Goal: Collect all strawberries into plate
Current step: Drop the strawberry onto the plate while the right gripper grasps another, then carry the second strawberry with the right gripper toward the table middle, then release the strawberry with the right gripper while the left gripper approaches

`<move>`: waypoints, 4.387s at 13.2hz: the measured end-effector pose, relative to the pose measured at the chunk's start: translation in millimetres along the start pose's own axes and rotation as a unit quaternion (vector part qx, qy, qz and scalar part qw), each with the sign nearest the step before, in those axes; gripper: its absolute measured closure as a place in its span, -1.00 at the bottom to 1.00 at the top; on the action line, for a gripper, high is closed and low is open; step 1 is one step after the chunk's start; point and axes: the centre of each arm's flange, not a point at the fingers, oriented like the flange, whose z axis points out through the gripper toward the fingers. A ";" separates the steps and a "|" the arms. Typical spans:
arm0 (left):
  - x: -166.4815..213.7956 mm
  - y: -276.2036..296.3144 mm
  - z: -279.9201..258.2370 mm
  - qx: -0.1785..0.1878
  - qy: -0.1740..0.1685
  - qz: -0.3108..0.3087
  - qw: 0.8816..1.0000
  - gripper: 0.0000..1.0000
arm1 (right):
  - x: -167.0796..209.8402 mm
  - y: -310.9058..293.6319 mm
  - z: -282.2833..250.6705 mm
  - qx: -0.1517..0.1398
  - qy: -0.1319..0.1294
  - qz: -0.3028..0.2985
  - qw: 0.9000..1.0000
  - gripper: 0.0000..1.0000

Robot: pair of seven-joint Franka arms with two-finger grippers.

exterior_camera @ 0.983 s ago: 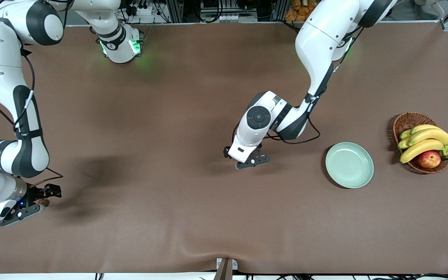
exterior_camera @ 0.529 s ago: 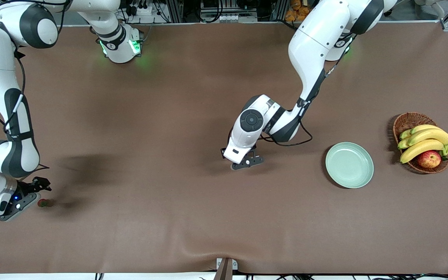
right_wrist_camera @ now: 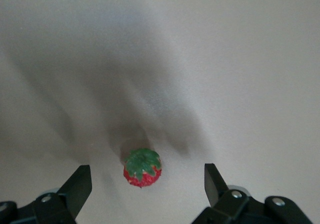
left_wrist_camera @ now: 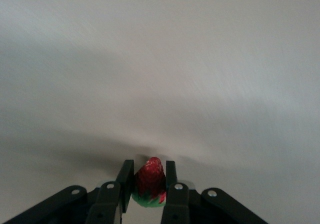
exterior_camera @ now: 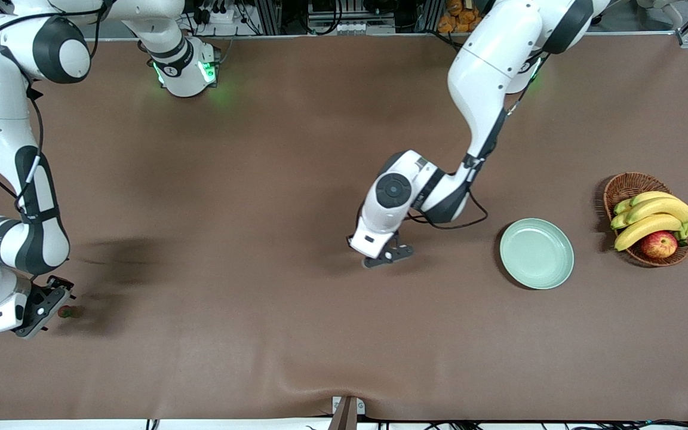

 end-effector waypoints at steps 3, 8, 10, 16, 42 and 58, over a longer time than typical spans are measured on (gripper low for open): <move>93.2 -87.0 -71.5 0.032 -0.009 -0.066 0.997 0.40 | -3.3 -3.0 11.0 0.005 -0.002 0.001 1.000 -1.00; 183.6 -255.3 -87.3 0.099 -0.054 -0.026 0.993 0.40 | -3.2 -3.8 16.5 0.002 0.000 0.001 1.000 -0.58; 202.4 -313.8 -67.5 0.124 -0.069 -0.008 0.990 0.40 | -2.3 -2.8 15.0 0.001 0.001 0.000 1.000 -0.09; 204.4 -332.6 -44.6 0.137 -0.084 -0.002 0.987 0.07 | 33.6 5.9 -12.9 -0.030 0.023 -0.007 0.999 0.35; 167.2 -248.3 -273.6 0.083 -0.011 0.053 0.995 -1.00 | 567.3 -491.0 -98.5 0.123 -0.007 0.464 0.877 0.35; 30.2 -38.8 -145.5 0.064 -0.025 -0.024 0.997 -1.00 | 452.3 -266.4 -194.6 0.091 -0.003 0.597 0.797 -1.00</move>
